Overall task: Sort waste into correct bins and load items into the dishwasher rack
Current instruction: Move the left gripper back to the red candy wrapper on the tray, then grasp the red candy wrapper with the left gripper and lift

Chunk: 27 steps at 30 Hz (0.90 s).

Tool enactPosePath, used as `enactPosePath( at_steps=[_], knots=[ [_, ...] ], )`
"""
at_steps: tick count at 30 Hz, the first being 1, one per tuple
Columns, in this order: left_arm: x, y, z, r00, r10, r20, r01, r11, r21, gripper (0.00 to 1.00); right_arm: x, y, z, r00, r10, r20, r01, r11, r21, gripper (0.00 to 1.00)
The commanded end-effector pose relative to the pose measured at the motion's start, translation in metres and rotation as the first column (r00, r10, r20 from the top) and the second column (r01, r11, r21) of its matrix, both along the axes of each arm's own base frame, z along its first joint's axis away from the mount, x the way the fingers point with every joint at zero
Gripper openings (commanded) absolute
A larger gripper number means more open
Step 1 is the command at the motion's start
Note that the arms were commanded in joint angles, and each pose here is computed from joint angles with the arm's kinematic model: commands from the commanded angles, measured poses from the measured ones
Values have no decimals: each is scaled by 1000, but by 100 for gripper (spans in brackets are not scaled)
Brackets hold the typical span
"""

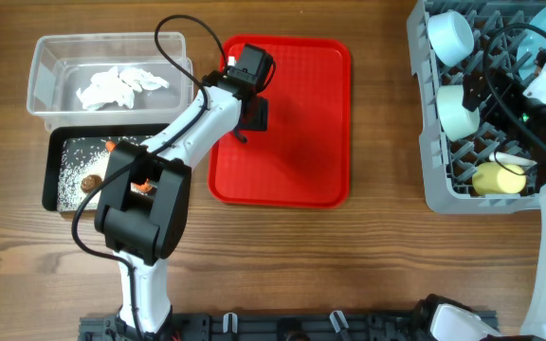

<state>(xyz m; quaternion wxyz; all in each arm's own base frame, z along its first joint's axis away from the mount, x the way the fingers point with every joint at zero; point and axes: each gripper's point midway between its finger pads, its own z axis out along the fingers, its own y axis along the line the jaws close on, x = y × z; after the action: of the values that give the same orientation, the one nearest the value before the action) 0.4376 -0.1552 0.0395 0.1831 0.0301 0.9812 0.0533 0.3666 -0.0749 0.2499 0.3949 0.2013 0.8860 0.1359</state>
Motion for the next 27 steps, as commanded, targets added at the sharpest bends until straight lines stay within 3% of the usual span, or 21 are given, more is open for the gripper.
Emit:
enactPosePath(
  at_steps=[1,15,19,22,25,27],
  knots=[
    [-2,5,-19,999,-7,-40,8,1000,21,75,2,-4,0,1000,-12,-7,12,1000,-11,100],
    [0,5,-38,998,-3,-60,4,1000,18,52,2,-4,0,1000,-12,-6,12,1000,-12,100],
    [-4,7,-52,996,-2,-92,5,1000,31,36,2,-5,-1,1000,-15,-7,15,1000,-14,100],
    [-4,7,-53,996,-2,-94,5,999,32,17,2,-5,-1,1000,-15,-7,14,1000,-14,100],
    [-3,6,-53,996,-2,-87,4,1000,30,4,2,-5,-1,1000,-15,-7,14,1000,-14,100],
    [-3,6,-53,996,-2,-88,4,1000,30,4,2,-5,-1,1000,-15,-8,14,1000,-14,100]
  ],
)
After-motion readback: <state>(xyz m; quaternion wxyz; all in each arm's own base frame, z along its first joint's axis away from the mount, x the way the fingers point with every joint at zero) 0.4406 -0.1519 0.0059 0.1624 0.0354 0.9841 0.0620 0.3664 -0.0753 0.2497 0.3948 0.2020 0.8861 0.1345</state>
